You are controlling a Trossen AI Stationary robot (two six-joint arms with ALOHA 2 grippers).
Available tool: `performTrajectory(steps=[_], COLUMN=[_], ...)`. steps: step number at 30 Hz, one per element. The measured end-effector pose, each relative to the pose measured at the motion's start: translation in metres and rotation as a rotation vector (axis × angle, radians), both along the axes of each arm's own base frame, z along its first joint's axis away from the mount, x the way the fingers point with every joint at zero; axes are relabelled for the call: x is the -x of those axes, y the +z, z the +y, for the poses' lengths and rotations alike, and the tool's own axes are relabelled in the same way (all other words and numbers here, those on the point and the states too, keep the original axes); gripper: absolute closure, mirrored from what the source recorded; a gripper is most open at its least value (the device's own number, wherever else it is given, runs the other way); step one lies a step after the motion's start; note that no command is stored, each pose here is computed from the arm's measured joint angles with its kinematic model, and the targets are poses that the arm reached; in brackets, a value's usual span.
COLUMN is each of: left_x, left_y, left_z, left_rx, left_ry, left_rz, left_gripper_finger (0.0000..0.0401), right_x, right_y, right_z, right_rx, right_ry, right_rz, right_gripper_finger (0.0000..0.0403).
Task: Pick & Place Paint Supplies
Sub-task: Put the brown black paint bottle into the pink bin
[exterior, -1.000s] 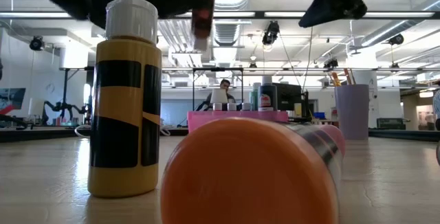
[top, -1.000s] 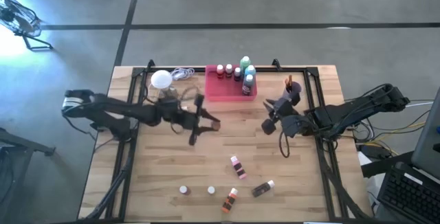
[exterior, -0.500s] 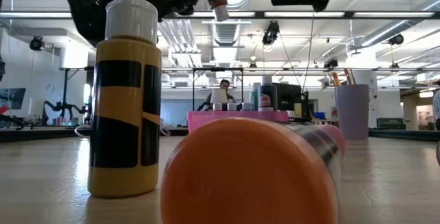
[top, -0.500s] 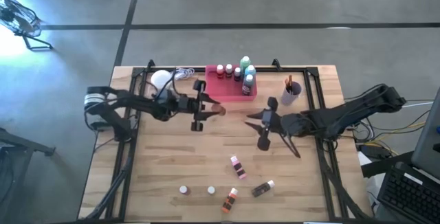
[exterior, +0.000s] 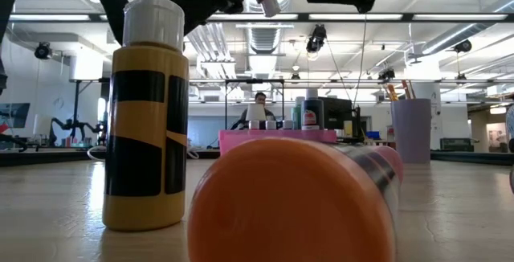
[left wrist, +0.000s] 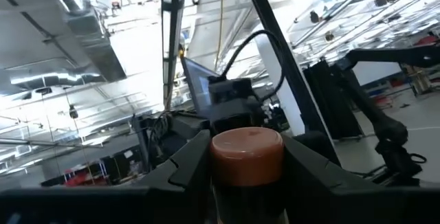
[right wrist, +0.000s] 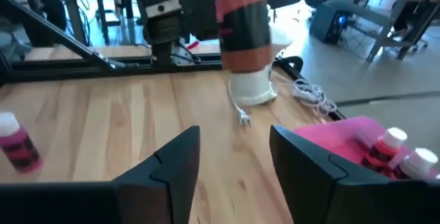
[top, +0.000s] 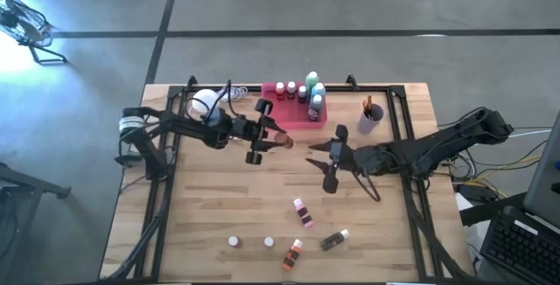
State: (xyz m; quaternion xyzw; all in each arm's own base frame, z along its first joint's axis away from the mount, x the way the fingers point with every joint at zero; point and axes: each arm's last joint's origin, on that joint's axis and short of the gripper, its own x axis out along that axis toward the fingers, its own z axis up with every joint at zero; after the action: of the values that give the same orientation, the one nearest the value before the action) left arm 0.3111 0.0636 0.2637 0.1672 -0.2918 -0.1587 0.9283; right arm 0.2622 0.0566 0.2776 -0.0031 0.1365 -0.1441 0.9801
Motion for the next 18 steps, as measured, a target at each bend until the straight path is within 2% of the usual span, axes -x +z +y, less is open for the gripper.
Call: performTrajectory(steps=[18], left_x=[-0.006], left_y=[0.019], left_z=[0.002], left_rx=[0.057], left_ry=[-0.046], left_rz=[-0.027], left_gripper_finger=[0.0259], right_x=[-0.024], right_y=[0.001], right_z=[-0.004], right_rx=[0.15], right_ry=[-0.003], right_rz=[-0.124], right_gripper_finger=[0.0188])
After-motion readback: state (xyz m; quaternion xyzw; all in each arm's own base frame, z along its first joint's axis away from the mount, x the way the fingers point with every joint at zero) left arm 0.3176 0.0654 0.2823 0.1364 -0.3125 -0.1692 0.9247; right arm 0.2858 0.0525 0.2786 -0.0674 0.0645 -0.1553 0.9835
